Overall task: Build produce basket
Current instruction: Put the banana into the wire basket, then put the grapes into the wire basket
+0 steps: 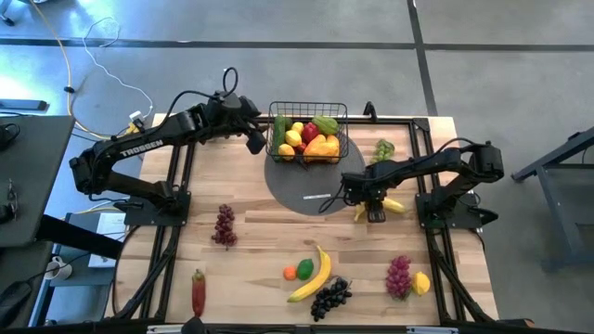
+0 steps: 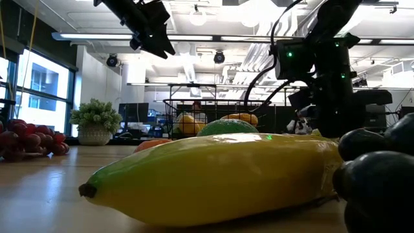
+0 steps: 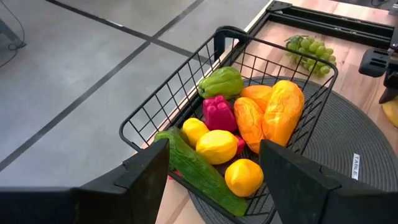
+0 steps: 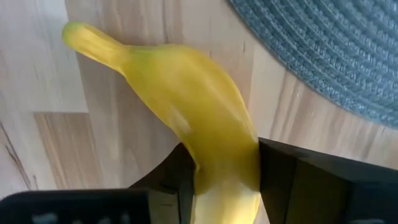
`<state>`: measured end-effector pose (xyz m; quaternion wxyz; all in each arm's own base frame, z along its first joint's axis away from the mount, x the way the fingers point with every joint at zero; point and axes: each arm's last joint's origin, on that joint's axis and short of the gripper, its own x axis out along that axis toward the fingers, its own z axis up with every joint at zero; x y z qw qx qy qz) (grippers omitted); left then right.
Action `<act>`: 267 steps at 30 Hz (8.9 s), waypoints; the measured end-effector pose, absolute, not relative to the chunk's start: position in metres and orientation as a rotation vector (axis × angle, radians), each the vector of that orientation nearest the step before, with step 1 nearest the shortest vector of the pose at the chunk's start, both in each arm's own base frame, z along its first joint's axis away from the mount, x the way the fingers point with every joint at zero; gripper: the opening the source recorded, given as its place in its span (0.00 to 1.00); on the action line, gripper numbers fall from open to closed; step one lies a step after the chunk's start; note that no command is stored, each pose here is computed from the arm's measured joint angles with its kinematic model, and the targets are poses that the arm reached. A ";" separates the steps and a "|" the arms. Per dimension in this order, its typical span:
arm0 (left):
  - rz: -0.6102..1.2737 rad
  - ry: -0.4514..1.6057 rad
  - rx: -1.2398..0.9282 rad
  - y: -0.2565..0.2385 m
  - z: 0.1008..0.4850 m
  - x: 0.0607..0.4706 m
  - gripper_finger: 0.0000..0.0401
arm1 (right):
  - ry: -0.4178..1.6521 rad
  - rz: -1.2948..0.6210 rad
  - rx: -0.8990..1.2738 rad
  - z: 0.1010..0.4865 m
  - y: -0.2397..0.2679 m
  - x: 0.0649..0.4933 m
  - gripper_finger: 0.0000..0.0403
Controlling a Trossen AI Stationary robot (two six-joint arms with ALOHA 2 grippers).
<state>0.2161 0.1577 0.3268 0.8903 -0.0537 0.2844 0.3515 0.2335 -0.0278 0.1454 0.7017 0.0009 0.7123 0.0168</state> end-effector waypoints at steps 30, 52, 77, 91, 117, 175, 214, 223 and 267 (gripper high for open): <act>0.807 0.662 0.050 0.160 0.327 0.213 0.60 | 1.197 -0.394 0.518 0.245 -0.036 0.298 0.26; 0.809 0.662 0.052 0.160 0.327 0.213 0.60 | 0.650 -0.784 0.374 0.321 -0.137 0.310 0.26; 1.024 0.733 0.137 0.177 0.329 0.199 0.60 | 0.635 -1.070 0.469 0.264 -0.238 0.305 0.26; 1.044 0.737 0.130 0.181 0.329 0.195 0.60 | 0.650 -1.124 0.549 0.247 -0.244 0.308 0.39; 1.040 0.738 0.130 0.181 0.328 0.195 0.60 | 0.704 -1.149 0.580 0.280 -0.250 0.301 0.53; 0.932 1.090 -0.901 0.010 0.286 0.205 0.60 | 1.414 -0.779 0.202 0.334 -0.123 0.310 0.53; 1.389 1.104 -1.203 -0.040 0.154 0.205 0.60 | 1.465 -0.604 0.053 0.332 -0.123 0.313 0.53; 1.346 1.168 -1.126 -0.038 0.136 0.214 0.57 | 1.460 -0.592 0.077 0.332 -0.123 0.313 0.53; 0.793 0.847 -0.458 0.083 0.300 0.222 0.02 | 1.341 -0.811 0.238 0.344 -0.121 0.305 0.53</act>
